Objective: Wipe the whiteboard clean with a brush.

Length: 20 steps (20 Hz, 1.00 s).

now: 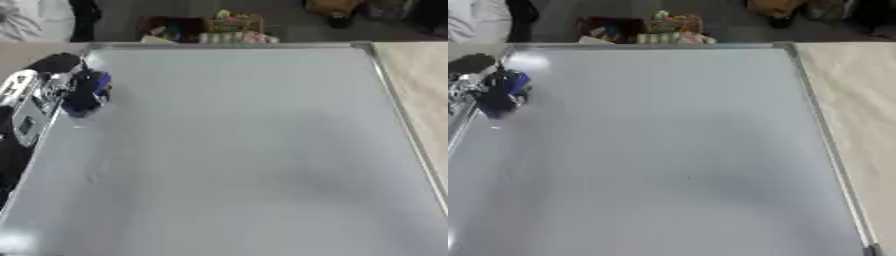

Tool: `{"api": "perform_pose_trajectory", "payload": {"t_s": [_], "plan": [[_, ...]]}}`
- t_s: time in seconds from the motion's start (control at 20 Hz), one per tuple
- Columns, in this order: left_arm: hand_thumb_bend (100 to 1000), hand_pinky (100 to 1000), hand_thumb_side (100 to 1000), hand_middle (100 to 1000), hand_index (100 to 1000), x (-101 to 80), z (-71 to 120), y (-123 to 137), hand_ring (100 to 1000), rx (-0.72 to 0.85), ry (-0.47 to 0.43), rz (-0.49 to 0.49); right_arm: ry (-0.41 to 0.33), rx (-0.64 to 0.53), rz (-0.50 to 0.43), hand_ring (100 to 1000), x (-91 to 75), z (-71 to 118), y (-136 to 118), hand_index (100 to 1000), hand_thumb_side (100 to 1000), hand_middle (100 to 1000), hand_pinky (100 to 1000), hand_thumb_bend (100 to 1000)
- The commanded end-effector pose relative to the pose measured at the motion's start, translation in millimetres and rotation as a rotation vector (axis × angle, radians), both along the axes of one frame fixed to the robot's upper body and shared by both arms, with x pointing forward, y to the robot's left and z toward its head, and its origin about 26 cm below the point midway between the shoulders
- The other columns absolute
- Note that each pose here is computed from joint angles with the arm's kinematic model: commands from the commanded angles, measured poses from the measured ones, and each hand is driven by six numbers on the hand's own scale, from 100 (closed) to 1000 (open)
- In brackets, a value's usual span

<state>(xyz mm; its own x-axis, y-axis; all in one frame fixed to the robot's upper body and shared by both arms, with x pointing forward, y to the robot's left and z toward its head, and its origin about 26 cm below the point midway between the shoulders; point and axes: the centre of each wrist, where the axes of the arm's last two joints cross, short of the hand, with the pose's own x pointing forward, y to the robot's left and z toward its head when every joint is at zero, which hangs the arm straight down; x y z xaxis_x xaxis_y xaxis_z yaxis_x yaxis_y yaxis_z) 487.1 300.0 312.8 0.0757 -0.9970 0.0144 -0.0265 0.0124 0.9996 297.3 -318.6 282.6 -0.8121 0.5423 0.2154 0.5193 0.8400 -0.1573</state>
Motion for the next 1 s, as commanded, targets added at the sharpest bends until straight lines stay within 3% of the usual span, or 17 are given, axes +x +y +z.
{"api": "perform_pose_trajectory", "payload": {"t_s": [0.05, 0.5, 0.85, 1.0], "plan": [[172, 382, 354, 421, 440, -2.7, 8.0, 10, 479, -0.011, -0.001, 0.009, -0.028, -0.008, -0.003, 816, -4.3, 7.4, -1, 879, 1000, 818, 841, 100], [165, 384, 373, 420, 505, -3.2, 11.3, 5, 478, -0.025, -0.006, -0.026, -0.027, 0.013, -0.008, 814, -4.3, 6.1, -1, 877, 1000, 815, 841, 100], [258, 404, 414, 447, 550, -1.9, 11.1, 0, 500, -0.006, -0.005, -0.028, -0.030, 0.025, -0.010, 811, -4.1, 6.5, -1, 873, 1000, 811, 841, 100], [300, 412, 446, 451, 526, -1.2, 11.0, -2, 505, 0.007, -0.007, -0.024, -0.031, 0.030, -0.010, 810, -4.1, 6.7, -1, 874, 1000, 810, 841, 100]]}}
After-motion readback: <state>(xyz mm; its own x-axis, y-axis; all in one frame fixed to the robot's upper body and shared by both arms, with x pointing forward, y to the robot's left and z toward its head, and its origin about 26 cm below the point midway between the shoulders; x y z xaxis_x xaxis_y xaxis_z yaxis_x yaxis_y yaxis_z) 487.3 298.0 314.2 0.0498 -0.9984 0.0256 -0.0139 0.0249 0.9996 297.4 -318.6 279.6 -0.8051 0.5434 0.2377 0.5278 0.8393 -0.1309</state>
